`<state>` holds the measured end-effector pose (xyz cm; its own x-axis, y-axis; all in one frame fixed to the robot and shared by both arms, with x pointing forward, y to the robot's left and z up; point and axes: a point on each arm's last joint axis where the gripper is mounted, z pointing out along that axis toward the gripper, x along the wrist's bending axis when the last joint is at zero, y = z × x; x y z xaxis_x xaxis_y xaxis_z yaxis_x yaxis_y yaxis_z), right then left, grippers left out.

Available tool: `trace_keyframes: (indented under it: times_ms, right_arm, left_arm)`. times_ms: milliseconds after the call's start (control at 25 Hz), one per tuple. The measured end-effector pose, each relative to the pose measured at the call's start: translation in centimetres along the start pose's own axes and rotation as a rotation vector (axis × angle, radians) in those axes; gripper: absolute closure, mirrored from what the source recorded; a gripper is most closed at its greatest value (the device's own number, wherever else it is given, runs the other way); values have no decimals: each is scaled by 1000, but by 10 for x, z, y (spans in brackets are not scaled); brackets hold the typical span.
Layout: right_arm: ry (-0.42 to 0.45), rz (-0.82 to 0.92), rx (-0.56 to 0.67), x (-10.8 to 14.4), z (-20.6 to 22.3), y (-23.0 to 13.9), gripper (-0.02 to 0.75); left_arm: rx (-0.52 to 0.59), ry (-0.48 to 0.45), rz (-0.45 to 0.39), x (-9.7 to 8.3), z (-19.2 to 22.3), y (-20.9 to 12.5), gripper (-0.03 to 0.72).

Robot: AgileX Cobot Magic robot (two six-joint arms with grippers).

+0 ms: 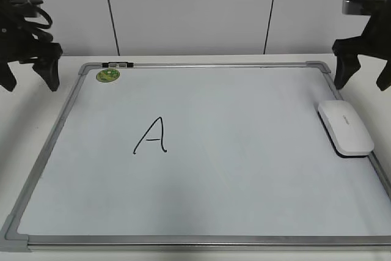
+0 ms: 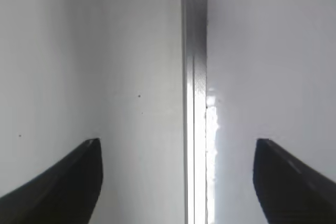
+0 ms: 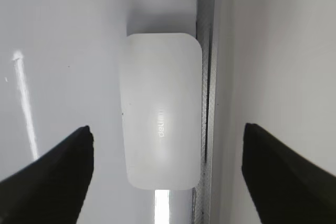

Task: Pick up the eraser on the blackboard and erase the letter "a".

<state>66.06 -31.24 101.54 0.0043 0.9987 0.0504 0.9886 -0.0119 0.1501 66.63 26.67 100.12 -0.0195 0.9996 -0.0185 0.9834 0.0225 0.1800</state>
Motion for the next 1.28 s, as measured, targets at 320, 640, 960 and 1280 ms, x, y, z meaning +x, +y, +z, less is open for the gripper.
trace_keyframes:
  times_ms: [320, 640, 960, 1280]
  right_arm:
    - [9, 19, -128, 5, -64, -21, 182]
    - [9, 20, -164, 10, -105, -82, 204]
    - [6, 16, -208, 14, -132, -180, 204]
    - [20, 23, -335, 19, -143, -273, 204]
  left_arm:
    - [-36, -4, 0, 1, -51, -13, 142]
    - [-236, -20, 19, -2, -138, -39, 239]
    - [-373, -25, 120, -28, -202, -97, 266]
    - [-463, -26, 132, -11, -223, -199, 266]
